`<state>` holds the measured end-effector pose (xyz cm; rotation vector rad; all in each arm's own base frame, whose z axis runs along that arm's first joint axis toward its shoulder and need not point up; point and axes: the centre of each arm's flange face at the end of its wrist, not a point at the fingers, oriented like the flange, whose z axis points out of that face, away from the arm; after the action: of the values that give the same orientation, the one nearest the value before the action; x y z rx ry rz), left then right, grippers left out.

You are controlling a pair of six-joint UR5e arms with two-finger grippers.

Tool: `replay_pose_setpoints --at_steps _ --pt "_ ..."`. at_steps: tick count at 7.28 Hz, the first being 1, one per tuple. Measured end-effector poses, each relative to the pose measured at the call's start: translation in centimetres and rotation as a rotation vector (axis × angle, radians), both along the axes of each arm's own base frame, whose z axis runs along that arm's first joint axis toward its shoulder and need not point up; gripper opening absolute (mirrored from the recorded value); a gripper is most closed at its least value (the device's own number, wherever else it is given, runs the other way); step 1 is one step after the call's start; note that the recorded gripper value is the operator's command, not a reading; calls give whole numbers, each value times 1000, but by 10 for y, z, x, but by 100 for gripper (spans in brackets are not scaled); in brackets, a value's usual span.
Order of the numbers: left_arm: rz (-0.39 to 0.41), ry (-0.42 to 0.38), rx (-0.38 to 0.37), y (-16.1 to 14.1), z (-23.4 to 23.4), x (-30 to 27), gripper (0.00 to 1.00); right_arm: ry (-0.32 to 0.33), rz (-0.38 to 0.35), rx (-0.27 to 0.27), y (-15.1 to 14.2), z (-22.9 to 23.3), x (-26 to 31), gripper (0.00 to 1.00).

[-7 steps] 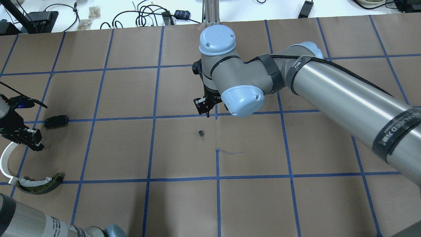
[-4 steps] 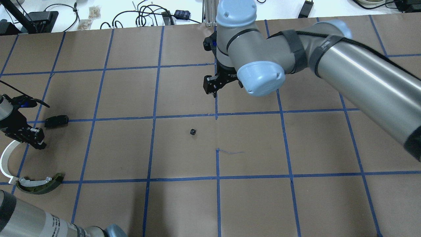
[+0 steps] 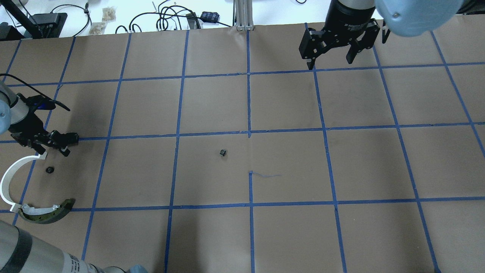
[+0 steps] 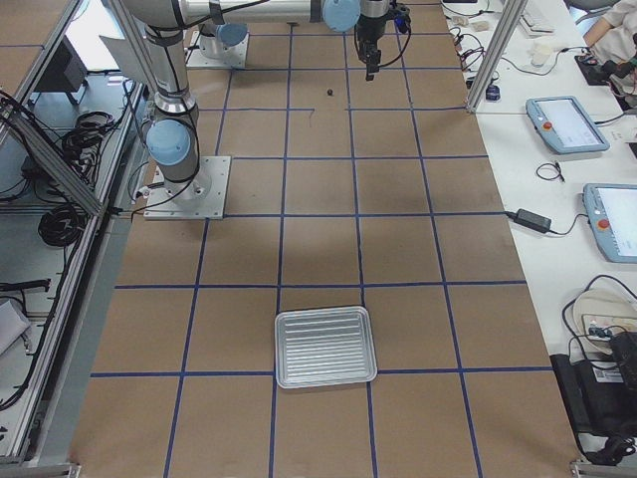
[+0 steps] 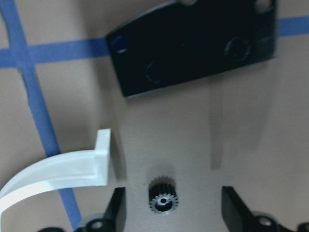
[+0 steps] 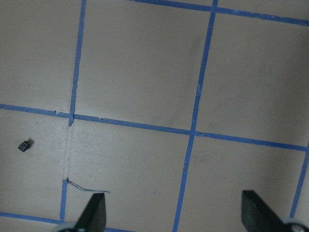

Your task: Place bearing gear from tray to pile

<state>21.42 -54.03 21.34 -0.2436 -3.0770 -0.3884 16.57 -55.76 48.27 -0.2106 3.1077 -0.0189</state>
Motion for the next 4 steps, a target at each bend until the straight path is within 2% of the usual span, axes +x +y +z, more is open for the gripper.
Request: replay_pose_setpoints --at_steps 2,4 --pt "-72 -9 -54 -32 39 -124 100 4 -28 -8 18 18 -14 100" --pt "-129 24 -100 -39 51 -252 100 32 -42 -17 39 21 -18 100"
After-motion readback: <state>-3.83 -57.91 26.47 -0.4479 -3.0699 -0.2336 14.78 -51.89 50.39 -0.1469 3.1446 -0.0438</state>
